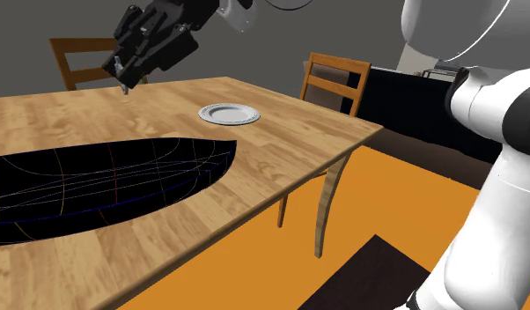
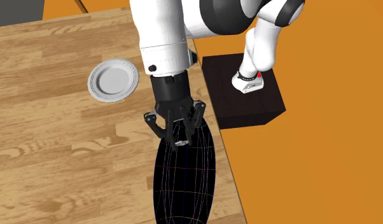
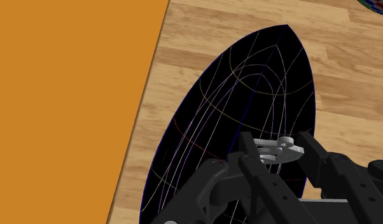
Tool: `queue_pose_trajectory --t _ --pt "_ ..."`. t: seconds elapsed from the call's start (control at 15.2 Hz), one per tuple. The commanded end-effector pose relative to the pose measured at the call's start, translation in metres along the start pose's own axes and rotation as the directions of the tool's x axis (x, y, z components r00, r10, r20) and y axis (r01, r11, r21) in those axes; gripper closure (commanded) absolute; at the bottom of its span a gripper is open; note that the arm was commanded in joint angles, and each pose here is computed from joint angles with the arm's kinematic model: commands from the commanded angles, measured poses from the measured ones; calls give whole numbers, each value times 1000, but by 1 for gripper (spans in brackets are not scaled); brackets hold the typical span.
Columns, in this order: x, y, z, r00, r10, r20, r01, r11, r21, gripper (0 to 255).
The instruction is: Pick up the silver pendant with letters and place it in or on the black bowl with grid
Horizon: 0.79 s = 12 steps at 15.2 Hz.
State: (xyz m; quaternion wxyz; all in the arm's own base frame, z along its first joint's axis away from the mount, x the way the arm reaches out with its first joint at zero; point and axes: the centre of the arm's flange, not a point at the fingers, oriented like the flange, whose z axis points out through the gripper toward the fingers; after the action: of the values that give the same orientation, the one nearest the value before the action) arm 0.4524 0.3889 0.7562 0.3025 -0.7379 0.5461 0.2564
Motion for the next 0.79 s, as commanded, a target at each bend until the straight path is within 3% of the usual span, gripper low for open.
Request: queue_pose_trajectory --t 0.0,0.07,0.73 --pt "-17 -10 18 1000 3 -1 -3 1000 3 255" --pt "-30 -17 32 1000 3 -1 -3 1000 3 255" --pt "8 -8 68 1000 3 -1 -3 1000 3 255"
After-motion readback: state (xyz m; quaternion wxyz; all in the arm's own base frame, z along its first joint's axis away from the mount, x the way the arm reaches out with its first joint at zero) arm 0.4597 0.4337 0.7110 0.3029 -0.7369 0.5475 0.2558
